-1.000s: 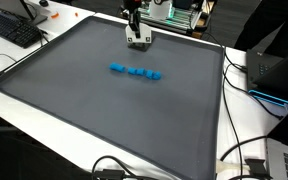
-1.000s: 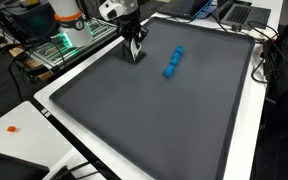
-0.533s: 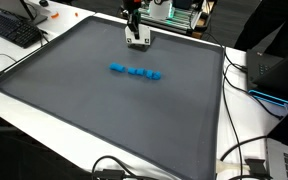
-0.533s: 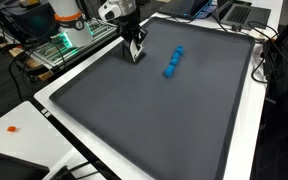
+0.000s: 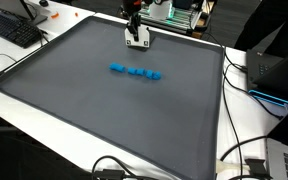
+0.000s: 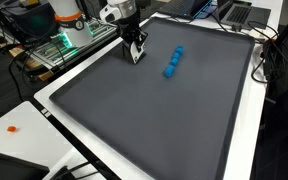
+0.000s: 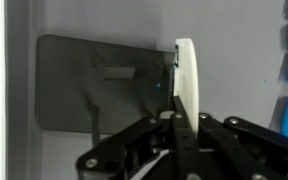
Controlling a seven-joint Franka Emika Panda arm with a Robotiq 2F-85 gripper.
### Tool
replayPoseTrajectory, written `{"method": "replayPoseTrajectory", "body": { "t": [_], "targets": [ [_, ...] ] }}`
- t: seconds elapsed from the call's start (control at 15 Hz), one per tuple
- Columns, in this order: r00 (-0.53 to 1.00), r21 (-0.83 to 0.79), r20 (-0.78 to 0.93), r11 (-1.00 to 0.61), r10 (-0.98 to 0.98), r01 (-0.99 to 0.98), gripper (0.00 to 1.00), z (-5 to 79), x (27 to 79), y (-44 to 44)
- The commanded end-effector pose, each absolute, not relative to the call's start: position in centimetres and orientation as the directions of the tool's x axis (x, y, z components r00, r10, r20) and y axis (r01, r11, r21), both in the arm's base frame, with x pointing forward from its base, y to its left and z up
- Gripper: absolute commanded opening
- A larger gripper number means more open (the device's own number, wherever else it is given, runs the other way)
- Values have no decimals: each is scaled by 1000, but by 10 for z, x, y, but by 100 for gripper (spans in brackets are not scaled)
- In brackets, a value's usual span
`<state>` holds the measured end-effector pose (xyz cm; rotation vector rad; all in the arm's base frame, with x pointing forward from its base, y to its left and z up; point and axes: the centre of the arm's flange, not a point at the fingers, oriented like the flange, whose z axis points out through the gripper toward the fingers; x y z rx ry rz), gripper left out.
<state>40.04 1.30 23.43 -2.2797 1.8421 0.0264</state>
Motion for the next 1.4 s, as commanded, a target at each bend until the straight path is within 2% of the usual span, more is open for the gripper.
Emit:
{"method": "replayPoseTrajectory", "body": {
  "t": [0.0,0.8,1.33],
  "targets": [
    [189,-156,-143,-167,-972,-974,1,225,391,16],
    [126,-141,-135,-107,-983,-984,1,239,390,12],
    [135,-139,-111,-119,-985,-983,1,248,392,13]
  ]
}}
